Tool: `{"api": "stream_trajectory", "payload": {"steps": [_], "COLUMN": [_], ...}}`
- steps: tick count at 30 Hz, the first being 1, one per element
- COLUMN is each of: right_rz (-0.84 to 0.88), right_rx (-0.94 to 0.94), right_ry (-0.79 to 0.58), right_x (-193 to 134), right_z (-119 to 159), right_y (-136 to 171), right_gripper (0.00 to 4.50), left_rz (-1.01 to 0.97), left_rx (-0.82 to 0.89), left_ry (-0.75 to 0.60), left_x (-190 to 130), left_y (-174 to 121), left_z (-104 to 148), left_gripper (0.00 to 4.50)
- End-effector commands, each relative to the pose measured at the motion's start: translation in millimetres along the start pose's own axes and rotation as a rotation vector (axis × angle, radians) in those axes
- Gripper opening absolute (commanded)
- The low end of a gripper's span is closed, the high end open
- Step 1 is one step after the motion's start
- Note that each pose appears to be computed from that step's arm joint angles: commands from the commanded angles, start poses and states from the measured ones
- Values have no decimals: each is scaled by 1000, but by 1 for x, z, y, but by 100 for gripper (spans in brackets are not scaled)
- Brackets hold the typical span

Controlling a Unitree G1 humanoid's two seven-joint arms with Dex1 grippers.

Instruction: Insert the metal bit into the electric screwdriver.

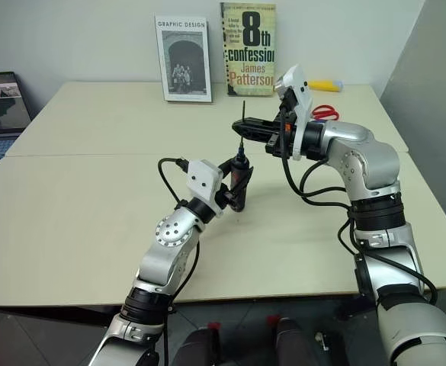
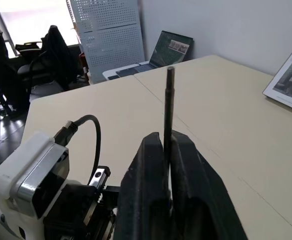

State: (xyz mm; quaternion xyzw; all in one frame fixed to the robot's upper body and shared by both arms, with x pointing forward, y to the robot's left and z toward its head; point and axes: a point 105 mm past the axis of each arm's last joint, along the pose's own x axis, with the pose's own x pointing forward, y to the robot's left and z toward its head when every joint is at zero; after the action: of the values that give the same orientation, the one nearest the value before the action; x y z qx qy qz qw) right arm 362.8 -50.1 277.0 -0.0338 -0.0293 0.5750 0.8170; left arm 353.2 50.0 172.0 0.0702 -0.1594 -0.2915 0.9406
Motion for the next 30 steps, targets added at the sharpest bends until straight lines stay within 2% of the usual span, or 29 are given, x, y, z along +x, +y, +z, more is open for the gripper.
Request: {"api": "stream_trajectory", "payload": {"steps": [1, 8, 9, 10, 15, 16, 17, 29, 30], "right_rz": [32, 24, 23, 25, 27, 26, 27, 23, 21], "right_rx": [-46, -55, -56, -55, -60, -63, -69, -93, -94], "right_ry": [-39, -34, -32, -32, -38, -40, -39, -17, -15], "right_x": [0, 0, 0, 0, 0, 0, -1, -6, -6], "right_z": [13, 11, 11, 11, 12, 13, 13, 8, 8], "right_y": [6, 6, 5, 6, 6, 6, 6, 6, 5], "right_gripper": [0, 0, 43, 50, 151, 183, 192, 193, 210], "left_rz": [34, 38, 39, 39, 41, 41, 42, 55, 56], "left_rx": [18, 19, 19, 19, 19, 19, 20, 20, 20], "left_ry": [13, 12, 11, 11, 10, 10, 9, 2, 2], "left_x": [-2, -2, -1, -1, -1, -1, -1, -2, -2], "left_y": [8, 10, 10, 10, 10, 10, 10, 17, 17], "left_z": [-1, -1, -1, -1, -1, -1, 0, 2, 2], "left_gripper": [164, 164, 164, 164, 164, 164, 164, 164, 164]}}
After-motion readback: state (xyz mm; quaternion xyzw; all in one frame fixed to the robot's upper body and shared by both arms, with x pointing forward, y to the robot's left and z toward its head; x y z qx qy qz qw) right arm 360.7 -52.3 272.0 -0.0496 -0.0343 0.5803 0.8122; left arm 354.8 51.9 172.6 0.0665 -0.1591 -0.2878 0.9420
